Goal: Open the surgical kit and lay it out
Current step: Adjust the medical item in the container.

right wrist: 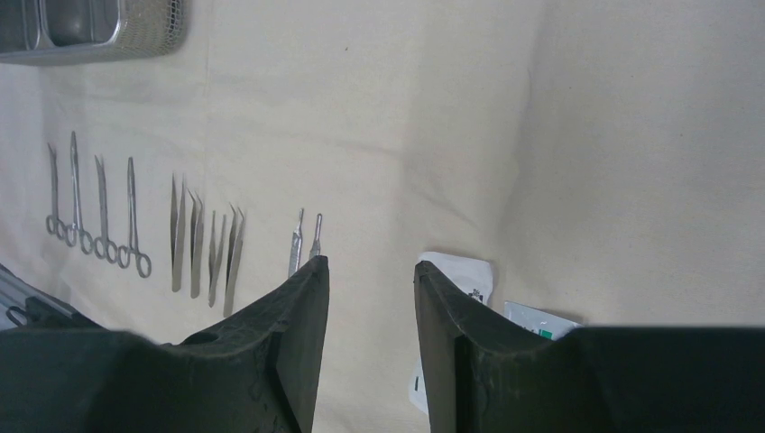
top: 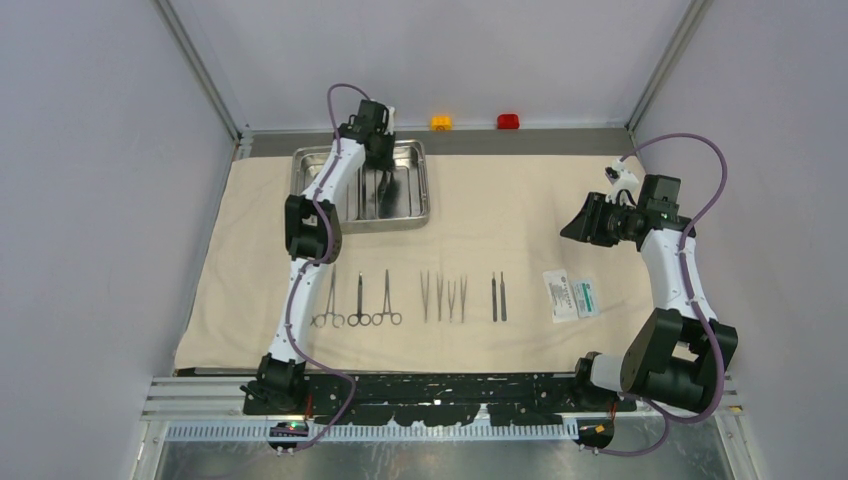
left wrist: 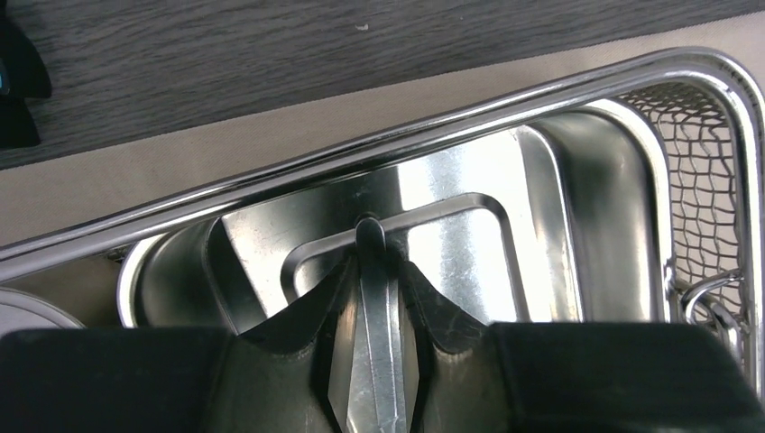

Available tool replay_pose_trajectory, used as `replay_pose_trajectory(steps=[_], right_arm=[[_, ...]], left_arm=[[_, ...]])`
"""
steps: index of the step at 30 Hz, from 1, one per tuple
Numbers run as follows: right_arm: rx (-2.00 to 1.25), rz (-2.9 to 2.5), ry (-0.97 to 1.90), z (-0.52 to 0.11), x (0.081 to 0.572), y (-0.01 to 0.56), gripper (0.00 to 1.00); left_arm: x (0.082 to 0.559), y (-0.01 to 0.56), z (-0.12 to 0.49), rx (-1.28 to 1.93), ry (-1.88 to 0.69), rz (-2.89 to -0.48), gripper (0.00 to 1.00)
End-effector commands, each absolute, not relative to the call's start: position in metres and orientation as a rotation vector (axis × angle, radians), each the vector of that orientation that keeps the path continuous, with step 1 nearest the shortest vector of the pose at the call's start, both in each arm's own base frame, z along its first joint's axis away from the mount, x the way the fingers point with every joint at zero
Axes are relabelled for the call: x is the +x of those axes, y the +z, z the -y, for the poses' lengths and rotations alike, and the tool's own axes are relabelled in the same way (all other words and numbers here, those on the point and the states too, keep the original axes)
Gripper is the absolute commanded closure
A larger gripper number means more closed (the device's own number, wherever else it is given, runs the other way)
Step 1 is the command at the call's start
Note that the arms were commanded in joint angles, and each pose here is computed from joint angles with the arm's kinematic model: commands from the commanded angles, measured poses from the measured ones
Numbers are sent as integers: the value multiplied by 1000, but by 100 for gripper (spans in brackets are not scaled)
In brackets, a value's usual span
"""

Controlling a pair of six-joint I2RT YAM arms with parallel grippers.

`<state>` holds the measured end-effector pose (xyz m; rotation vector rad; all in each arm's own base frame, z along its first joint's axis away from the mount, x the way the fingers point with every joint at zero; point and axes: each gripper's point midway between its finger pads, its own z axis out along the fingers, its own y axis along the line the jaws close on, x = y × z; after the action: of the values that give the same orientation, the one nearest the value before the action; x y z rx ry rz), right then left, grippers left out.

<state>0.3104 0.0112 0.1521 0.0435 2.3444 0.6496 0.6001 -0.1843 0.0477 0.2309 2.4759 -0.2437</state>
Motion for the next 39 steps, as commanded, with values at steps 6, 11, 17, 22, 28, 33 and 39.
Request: replay_pose_trajectory(steps=[6,11,17,22,28,33,39], right_arm=[[16,-2325,612,-7,317,157,55],[20,-2331,615,-7,318,156,55],[20,-2331,609,-6,317,155,55],[19,-2332,606,-6,317,155,55],[22,-2337,613,-6,317,153,55],[22,-2339,610,-6,317,153,55],[25,-2350,602,-5,317,150,55]], left_arm=[[627,89,185,127,-300,-2341,71],[630,102,183,120,-289,-2309,63],[639,103,182,132,-279,-2274,60],[643,96,185,180,-277,-2260,58],[645,83,183,193,-257,-2269,59],[646,78,183,193,-259,-2274,60],[637,80,186,192,-289,-2304,59]])
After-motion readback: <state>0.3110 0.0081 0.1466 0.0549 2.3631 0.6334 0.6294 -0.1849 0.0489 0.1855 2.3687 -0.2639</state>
